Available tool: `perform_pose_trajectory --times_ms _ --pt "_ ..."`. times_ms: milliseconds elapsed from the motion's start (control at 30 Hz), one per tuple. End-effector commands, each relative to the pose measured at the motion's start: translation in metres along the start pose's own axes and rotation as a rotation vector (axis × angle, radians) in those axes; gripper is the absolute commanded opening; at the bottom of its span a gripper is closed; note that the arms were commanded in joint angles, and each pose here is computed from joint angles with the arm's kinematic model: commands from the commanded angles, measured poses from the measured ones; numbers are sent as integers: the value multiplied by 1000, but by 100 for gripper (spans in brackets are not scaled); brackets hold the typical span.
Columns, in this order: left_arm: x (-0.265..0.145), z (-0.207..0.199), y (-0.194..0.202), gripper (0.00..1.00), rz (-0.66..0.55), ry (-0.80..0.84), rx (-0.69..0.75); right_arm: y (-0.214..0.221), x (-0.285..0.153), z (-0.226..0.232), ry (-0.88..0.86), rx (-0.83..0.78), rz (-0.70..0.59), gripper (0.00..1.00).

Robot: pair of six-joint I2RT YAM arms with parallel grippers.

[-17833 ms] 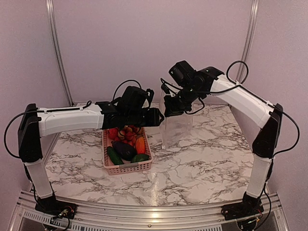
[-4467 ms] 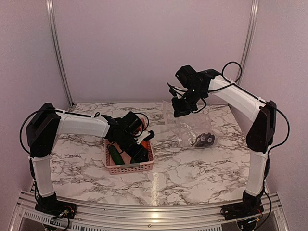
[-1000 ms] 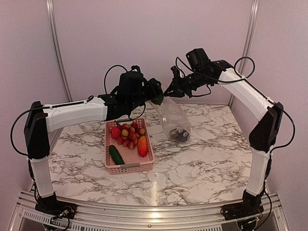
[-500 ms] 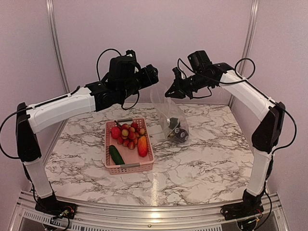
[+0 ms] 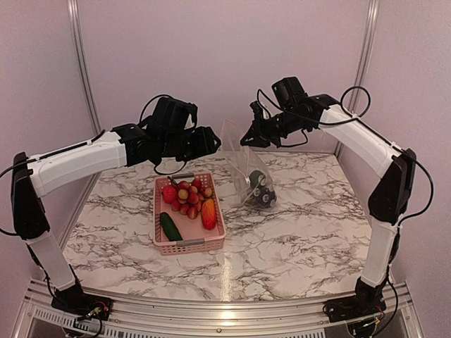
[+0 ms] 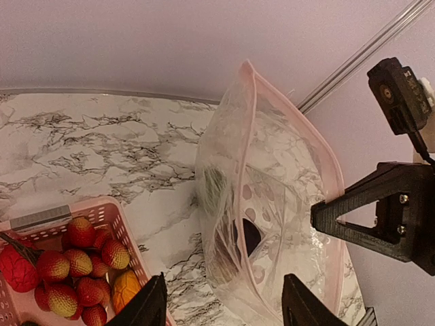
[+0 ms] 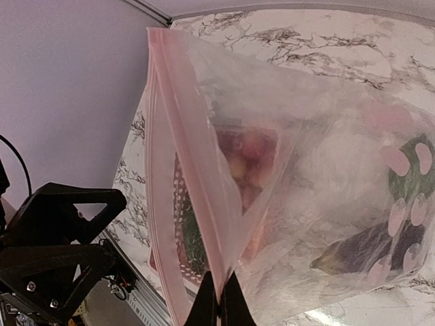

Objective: Place the food in the zip-top bag and seal the zipper
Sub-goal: Adjust the zipper food storage bag at the center of the board.

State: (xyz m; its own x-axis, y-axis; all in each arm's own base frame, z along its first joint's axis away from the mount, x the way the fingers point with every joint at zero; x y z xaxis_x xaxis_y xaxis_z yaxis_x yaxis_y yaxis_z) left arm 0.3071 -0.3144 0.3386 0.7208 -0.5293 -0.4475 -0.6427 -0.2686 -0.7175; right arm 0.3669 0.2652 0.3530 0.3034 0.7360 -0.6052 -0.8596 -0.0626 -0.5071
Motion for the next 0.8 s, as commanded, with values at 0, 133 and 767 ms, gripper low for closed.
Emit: perform_pose_trajectory --times_ms 0,133,767 --pt "18 8 7 59 132 37 -46 6 0 13 36 -86 3 0" --pt "35 6 6 51 177 72 -62 8 5 16 58 -115 18 0" --pt "41 -27 -18 0 66 257 -69 1 -49 5 407 -105 -94 0"
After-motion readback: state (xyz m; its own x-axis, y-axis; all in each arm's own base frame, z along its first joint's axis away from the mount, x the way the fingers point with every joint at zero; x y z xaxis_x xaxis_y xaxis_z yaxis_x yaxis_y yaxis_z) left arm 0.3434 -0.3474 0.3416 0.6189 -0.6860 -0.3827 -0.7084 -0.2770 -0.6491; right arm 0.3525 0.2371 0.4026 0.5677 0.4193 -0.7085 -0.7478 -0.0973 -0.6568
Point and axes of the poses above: each gripper's point midway between its finger pads, its own x axis out along the fingers, its own z axis along the line the jaws close on, y = z × x, the point moved 10 cm from there along -x, back along the fingers, and after that the axes turned 3 degrees about -x, right-handed, at the moved point
